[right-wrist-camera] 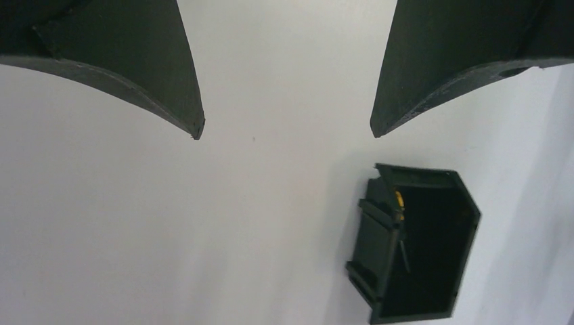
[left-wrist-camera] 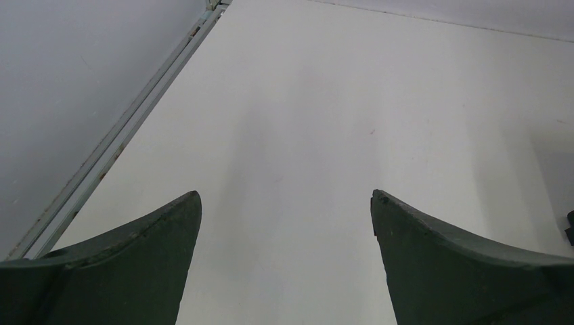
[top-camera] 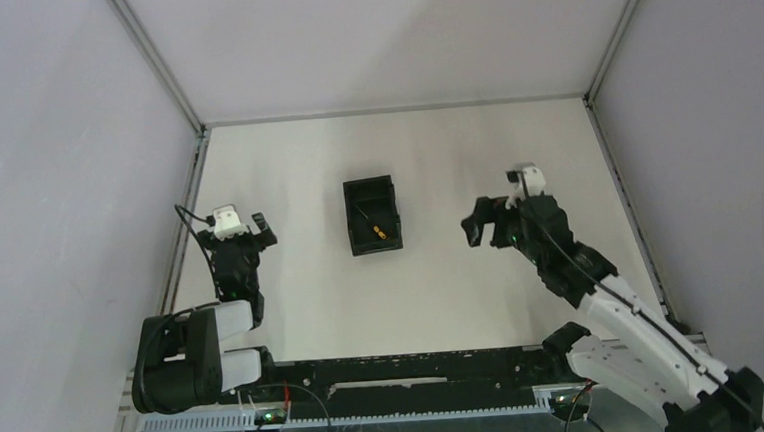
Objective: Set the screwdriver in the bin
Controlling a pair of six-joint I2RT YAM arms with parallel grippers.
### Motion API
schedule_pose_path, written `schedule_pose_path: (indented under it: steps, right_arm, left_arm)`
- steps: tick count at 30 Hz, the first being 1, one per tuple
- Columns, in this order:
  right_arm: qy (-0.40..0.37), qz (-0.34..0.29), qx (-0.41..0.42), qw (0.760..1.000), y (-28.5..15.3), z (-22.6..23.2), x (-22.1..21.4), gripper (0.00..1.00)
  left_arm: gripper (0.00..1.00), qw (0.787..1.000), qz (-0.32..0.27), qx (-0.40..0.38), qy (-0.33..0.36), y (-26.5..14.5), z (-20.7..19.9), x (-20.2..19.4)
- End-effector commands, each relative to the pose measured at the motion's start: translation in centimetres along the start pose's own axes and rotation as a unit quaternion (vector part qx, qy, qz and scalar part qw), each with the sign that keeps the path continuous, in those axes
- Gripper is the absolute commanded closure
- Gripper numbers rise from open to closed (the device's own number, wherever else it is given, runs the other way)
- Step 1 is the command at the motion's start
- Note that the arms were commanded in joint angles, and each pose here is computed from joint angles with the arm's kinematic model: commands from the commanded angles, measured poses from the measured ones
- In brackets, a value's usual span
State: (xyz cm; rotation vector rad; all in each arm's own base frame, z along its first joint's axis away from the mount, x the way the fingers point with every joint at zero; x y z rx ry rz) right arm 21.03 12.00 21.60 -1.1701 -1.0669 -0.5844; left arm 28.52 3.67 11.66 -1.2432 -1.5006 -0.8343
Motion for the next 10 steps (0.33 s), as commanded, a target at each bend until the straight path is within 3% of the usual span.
schedule_pose_path:
  steps: [1,10]
  right_arm:
    - [0.069,-0.045,-0.015,0.997,-0.3,-1.1,-2.0,0.0]
    - [0.091,-0.047,-0.041,0.994,0.0,-2.2,-5.3,0.0]
  left_arm:
    - [0.0,0.999,-0.033,-0.009,0.002,0.9,-0.8,1.9]
    - [0.0,0.999,-0.034,-0.009,0.002,0.9,-0.8,1.9]
Point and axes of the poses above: each gripper's point midway between its finger pads, its own y axis out along the fingers, its own z axis along the line the jaws close on, x = y × z, the point moved 6 cm from there along -y, back along the fingers, and after that the axes turned 15 degrees about -y, right-handed, at the moved point
